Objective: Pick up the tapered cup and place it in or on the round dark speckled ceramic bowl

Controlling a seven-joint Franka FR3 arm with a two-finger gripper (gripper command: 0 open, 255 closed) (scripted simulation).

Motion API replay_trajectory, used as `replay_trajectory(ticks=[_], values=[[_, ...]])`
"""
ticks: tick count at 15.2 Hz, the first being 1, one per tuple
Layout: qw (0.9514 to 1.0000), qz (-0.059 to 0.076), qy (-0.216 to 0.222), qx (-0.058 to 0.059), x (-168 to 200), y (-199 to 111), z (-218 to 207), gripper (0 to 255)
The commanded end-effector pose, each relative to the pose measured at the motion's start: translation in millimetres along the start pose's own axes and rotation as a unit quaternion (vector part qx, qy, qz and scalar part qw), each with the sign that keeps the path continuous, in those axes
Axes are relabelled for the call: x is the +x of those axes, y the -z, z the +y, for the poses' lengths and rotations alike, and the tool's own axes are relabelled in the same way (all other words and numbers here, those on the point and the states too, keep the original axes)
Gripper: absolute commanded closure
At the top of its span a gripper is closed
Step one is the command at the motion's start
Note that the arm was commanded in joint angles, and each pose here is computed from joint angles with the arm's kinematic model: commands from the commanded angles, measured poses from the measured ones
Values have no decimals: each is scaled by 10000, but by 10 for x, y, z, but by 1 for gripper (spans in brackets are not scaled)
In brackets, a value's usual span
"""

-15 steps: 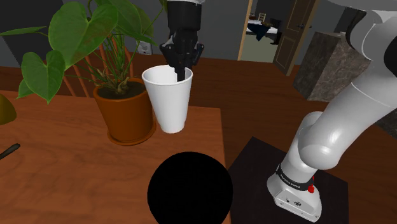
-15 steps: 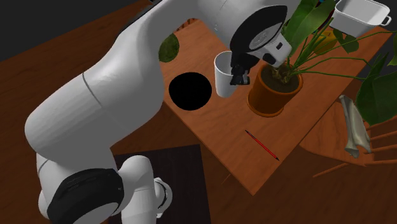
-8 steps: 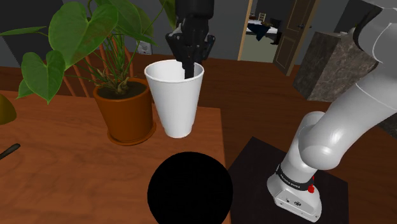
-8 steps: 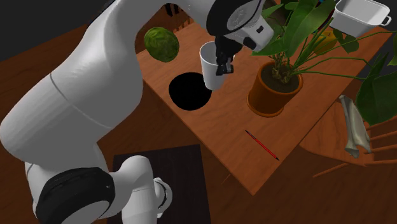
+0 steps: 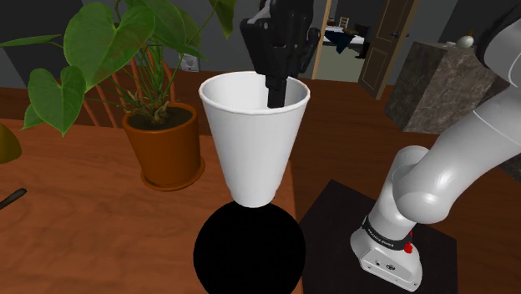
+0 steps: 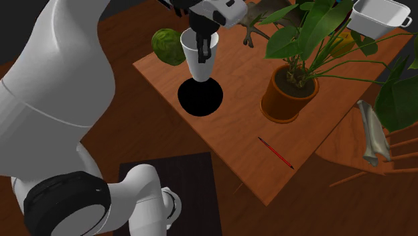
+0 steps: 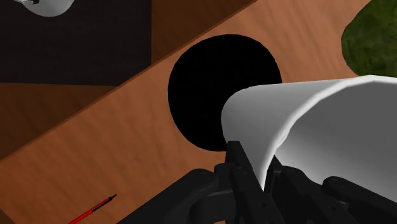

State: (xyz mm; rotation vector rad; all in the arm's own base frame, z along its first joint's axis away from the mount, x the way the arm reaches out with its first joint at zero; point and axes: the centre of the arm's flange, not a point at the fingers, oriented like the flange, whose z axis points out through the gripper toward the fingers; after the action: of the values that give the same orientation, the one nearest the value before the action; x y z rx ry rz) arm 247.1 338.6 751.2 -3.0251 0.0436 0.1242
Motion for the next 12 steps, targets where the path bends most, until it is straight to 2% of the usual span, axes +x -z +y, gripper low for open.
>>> replay_trajectory(ticks=[1, 12], values=[[10000, -3, -9, 0, -91, -29, -32, 255], [10000, -3, -9, 0, -42, -604, 33, 255]])
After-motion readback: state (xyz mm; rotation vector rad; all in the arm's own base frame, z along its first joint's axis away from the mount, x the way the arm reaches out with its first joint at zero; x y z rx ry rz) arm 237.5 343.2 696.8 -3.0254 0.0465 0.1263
